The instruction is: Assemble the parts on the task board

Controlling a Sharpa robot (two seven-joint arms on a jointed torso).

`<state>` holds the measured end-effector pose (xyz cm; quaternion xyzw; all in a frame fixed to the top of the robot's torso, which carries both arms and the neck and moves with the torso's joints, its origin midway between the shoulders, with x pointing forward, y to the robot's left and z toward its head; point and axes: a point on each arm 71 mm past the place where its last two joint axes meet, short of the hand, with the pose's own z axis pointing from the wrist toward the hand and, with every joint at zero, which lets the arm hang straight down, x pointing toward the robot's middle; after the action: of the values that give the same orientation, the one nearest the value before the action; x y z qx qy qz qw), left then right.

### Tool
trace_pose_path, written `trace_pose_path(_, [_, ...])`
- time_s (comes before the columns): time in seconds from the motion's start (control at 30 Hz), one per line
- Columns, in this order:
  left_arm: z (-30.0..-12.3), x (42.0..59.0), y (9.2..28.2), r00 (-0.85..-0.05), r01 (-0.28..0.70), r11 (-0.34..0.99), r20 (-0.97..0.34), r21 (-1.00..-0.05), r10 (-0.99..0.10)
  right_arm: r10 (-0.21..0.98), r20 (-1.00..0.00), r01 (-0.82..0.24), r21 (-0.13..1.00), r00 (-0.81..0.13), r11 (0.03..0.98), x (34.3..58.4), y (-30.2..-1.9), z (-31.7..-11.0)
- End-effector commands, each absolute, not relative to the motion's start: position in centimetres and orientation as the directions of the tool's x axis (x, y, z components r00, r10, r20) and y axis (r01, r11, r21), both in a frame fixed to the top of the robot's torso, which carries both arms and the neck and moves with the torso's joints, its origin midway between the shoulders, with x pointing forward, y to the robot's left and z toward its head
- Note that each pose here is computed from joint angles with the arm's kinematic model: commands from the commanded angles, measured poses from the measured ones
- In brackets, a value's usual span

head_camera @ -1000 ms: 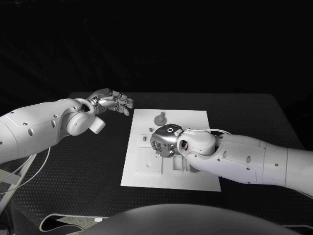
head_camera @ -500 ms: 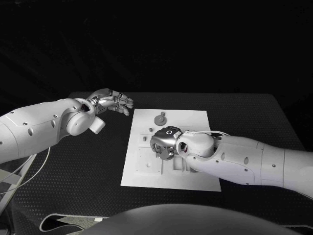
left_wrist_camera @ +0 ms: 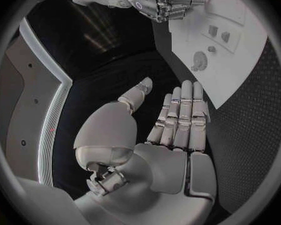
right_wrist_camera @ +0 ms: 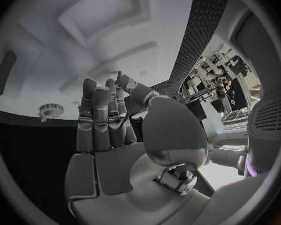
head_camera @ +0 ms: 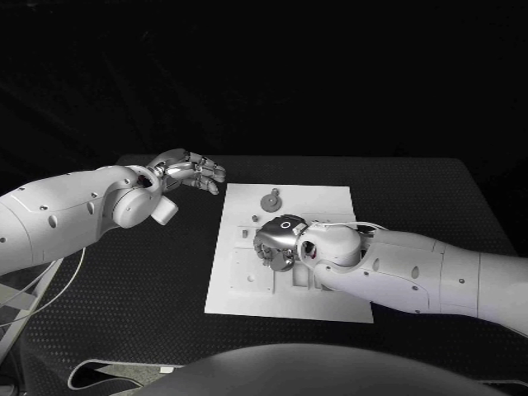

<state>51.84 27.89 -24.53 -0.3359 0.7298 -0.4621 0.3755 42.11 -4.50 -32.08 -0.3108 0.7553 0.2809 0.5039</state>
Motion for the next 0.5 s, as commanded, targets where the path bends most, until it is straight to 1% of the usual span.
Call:
trace_pose_path(0.03, [-24.38, 51.85, 27.67, -0.505, -0.135, 0.343, -0.233, -0.93, -0.831, -0.206, -0.929, -0.76, 0.109, -0.307, 0.64, 41.96, -4.5, -32.45])
trace_pose_path(0.5, [-24.38, 51.83, 27.78, -0.504, -0.136, 0.344, -0.234, -0.929, -0.832, -0.225, -0.918, -0.764, 0.117, -0.327, 0.634, 41.58, -4.43, -33.25])
